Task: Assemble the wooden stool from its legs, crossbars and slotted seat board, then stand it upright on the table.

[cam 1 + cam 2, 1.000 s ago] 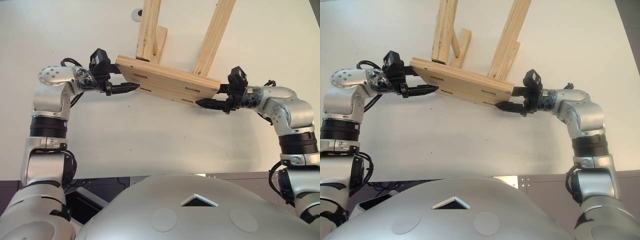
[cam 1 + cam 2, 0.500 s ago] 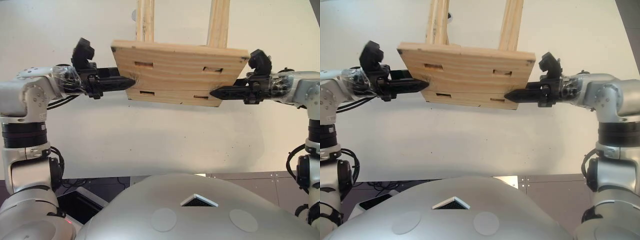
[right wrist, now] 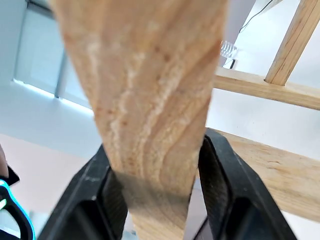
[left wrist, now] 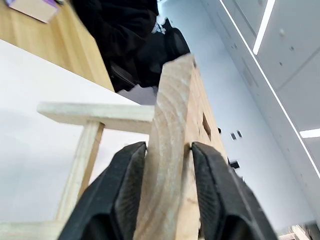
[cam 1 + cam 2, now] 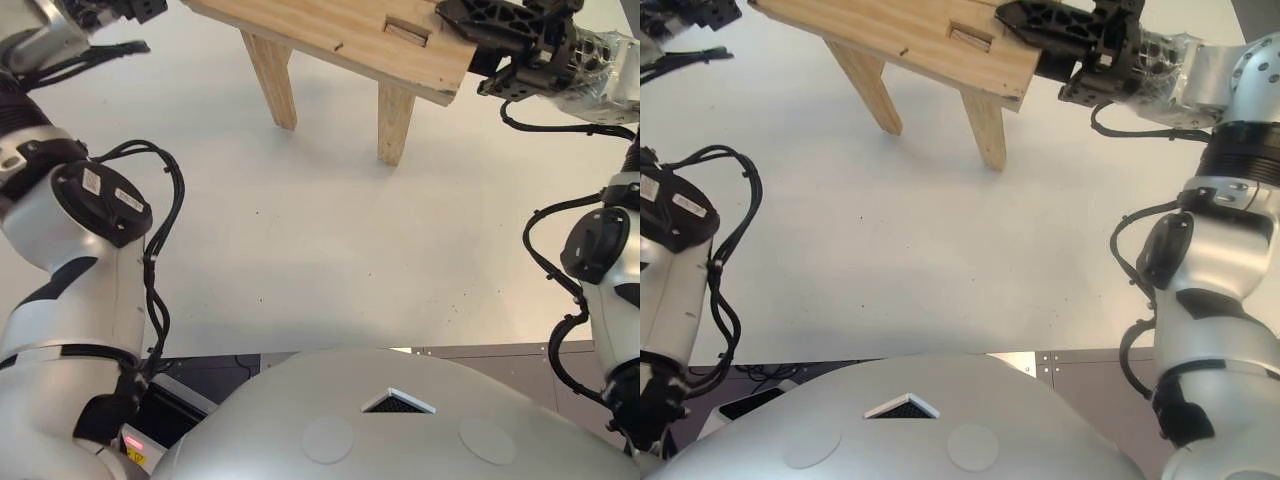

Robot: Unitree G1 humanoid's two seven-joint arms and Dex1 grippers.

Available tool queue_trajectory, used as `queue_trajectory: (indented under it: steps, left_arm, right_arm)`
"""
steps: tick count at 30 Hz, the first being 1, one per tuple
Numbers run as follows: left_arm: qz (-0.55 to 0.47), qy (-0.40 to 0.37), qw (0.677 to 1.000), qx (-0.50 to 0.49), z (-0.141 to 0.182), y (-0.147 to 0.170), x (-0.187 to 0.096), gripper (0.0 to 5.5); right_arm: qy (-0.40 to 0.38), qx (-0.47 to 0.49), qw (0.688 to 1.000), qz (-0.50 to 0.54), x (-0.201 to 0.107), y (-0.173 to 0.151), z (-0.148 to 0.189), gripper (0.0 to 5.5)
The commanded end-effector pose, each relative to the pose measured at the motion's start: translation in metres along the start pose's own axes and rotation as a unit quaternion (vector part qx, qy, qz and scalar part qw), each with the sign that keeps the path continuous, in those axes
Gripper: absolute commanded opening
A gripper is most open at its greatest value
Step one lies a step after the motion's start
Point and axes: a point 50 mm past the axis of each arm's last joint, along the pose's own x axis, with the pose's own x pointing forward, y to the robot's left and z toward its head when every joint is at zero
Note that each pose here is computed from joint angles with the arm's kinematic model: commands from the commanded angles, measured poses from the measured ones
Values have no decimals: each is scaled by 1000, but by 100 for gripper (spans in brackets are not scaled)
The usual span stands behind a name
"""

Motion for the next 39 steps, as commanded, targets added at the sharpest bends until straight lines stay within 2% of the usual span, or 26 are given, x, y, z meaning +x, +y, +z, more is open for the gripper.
queue_trajectory:
  steps: [1,4,7,8,15,18,20,24,26,29,31,32,33,35,37,39]
  left_arm:
    - [46,-17,998,28,0,9,16,150]
    - [66,-45,996,39,1,22,19,177]
    - [66,-88,993,36,6,28,19,235]
    - [60,-102,992,31,8,28,20,251]
    - [36,-159,986,38,13,26,19,363]
    - [31,-192,980,39,12,30,11,405]
    - [25,-217,974,59,6,32,5,436]
    - [88,-253,939,217,-25,44,-9,436]
    - [136,-254,910,299,-59,56,-15,436]
    - [212,-229,877,366,-107,81,-23,391]
    - [252,-225,861,380,-133,92,-25,356]
    - [263,-231,857,377,-145,93,-24,340]
    - [269,-238,853,379,-154,92,-23,326]
    - [265,-252,846,388,-165,84,-17,303]
    - [254,-268,835,407,-169,72,-13,268]
    - [254,-279,831,408,-172,68,-13,238]
  right_arm:
    - [-28,-8,1000,-6,7,-9,0,176]
    - [-61,5,998,-32,7,-22,2,176]
    - [-109,16,992,-61,6,-32,10,176]
    - [-128,25,989,-70,5,-37,13,214]
    - [-171,44,982,-69,1,-42,18,343]
    - [-177,29,982,-53,-4,-38,14,351]
    - [-174,9,984,-30,-11,-32,5,351]
    - [-185,-111,976,-33,-25,-18,-22,351]
    - [-196,-215,948,-132,-23,-25,-41,351]
    - [-217,-319,884,-263,-18,-46,-63,326]
    - [-227,-370,836,-335,-12,-60,-78,291]
    - [-231,-410,795,-384,-11,-67,-84,271]
    - [-243,-431,758,-426,-11,-74,-88,255]
    - [-279,-445,706,-475,-11,-79,-92,231]
    - [-307,-474,663,-492,-7,-72,-92,191]
    - [-321,-495,639,-495,-1,-69,-91,157]
